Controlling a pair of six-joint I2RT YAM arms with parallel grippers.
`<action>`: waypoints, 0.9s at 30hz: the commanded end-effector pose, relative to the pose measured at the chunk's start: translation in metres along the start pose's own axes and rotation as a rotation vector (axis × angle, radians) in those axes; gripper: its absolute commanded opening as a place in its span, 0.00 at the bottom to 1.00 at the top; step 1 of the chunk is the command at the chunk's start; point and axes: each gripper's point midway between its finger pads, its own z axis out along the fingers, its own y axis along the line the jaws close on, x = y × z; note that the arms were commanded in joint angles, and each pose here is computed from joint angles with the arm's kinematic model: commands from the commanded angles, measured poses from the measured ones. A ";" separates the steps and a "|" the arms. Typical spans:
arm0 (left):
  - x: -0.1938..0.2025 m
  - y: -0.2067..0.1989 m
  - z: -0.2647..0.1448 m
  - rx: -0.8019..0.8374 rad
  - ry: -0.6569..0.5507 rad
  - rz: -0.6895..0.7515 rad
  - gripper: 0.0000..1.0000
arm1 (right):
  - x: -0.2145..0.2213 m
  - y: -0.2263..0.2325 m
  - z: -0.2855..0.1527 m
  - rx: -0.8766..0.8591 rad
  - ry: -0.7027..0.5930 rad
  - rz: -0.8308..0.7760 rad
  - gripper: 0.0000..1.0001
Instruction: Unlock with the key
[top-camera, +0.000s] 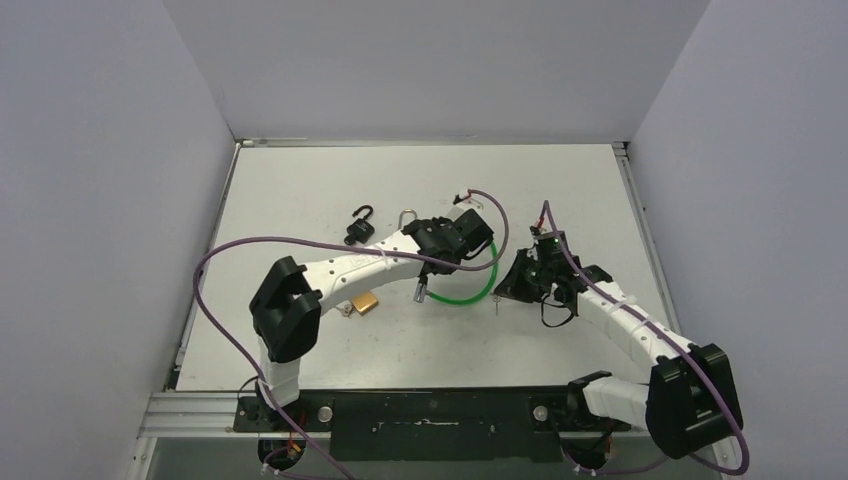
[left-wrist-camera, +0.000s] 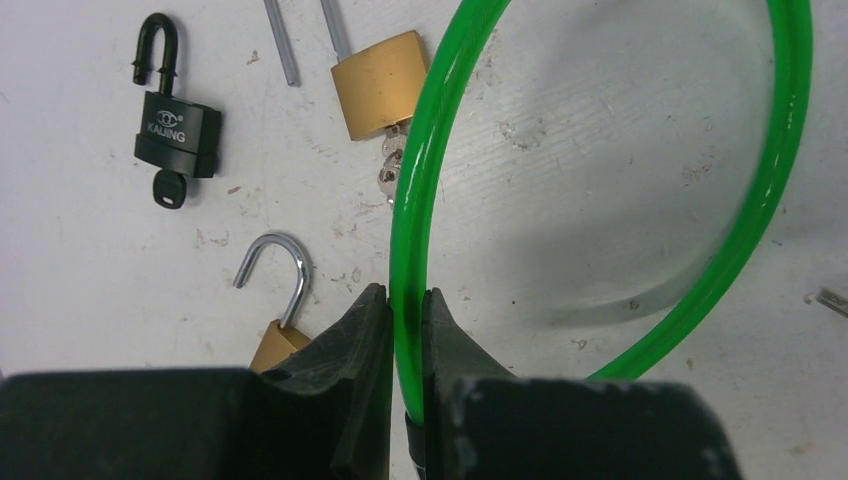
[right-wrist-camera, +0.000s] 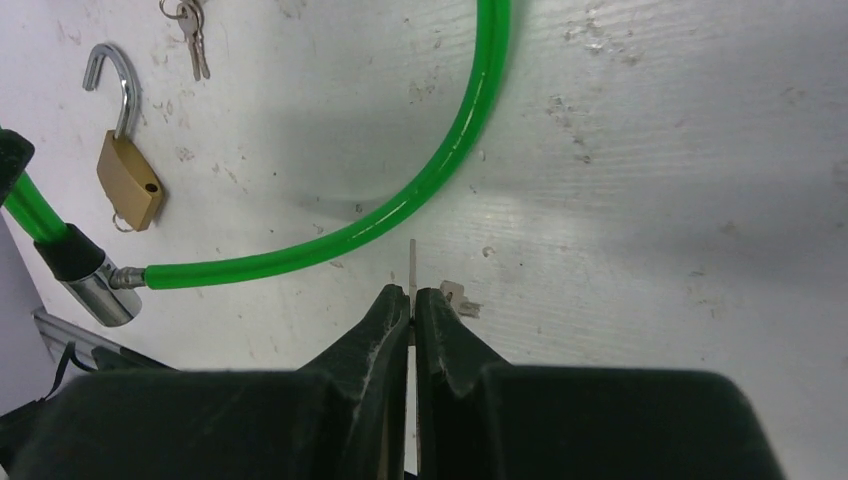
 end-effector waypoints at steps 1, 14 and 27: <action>-0.028 -0.005 -0.022 0.168 -0.065 -0.174 0.00 | -0.005 0.024 0.011 -0.133 0.015 -0.041 0.00; -0.044 -0.001 -0.033 0.510 -0.085 -0.517 0.00 | -0.002 0.020 0.036 -0.126 0.049 -0.036 0.00; -0.079 -0.001 -0.069 0.953 -0.228 -0.899 0.00 | 0.007 0.029 0.041 -0.236 0.025 -0.012 0.00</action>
